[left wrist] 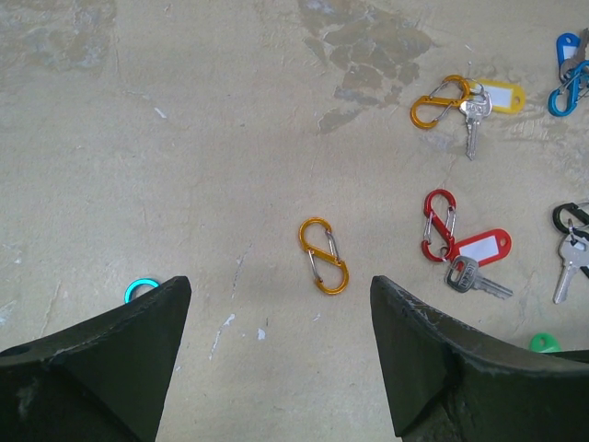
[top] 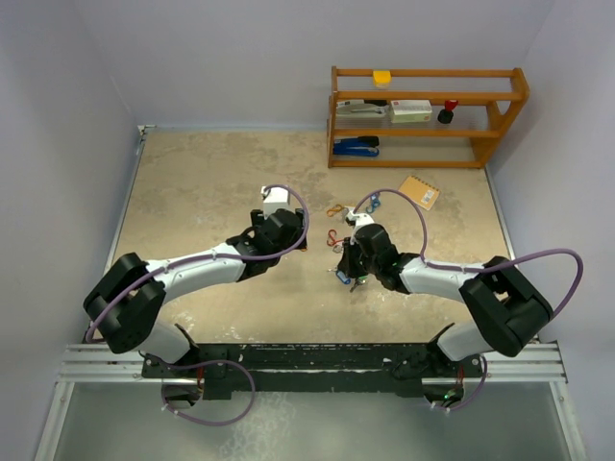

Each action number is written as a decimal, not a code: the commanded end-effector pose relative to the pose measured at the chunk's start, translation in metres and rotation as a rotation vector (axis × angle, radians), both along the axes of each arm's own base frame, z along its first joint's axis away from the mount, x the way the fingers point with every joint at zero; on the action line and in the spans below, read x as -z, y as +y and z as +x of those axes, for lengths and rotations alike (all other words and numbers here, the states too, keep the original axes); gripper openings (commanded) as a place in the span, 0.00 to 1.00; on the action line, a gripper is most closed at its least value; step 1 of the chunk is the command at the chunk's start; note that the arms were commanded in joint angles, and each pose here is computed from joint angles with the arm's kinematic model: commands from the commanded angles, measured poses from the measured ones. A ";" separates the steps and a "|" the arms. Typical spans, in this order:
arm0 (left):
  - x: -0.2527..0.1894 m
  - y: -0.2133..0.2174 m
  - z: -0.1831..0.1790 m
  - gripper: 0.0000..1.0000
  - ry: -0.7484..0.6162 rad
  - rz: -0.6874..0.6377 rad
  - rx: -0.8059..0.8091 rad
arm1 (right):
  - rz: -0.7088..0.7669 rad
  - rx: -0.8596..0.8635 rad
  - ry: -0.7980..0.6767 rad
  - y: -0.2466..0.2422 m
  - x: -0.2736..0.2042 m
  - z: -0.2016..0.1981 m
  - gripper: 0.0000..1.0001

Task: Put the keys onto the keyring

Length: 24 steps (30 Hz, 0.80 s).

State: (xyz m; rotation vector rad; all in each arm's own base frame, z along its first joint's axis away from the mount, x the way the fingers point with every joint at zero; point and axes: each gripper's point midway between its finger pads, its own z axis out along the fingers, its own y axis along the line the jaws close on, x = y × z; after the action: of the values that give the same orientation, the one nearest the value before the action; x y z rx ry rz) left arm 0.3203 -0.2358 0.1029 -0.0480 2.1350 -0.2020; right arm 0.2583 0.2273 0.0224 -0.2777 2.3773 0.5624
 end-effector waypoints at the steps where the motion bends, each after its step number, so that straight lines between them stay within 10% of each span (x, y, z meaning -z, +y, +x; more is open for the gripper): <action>1: 0.005 0.000 0.003 0.76 0.001 -0.009 -0.012 | 0.003 0.005 -0.049 -0.002 -0.010 0.005 0.00; 24: 0.053 -0.021 0.015 0.75 0.109 0.049 -0.044 | -0.014 0.048 -0.282 -0.023 -0.078 0.021 0.00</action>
State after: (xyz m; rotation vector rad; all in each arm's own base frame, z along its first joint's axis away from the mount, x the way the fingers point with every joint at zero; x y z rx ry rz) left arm 0.3214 -0.2410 0.0290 -0.0135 2.3035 -0.0524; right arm 0.2766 0.2108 0.0943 -0.2884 2.1383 0.4870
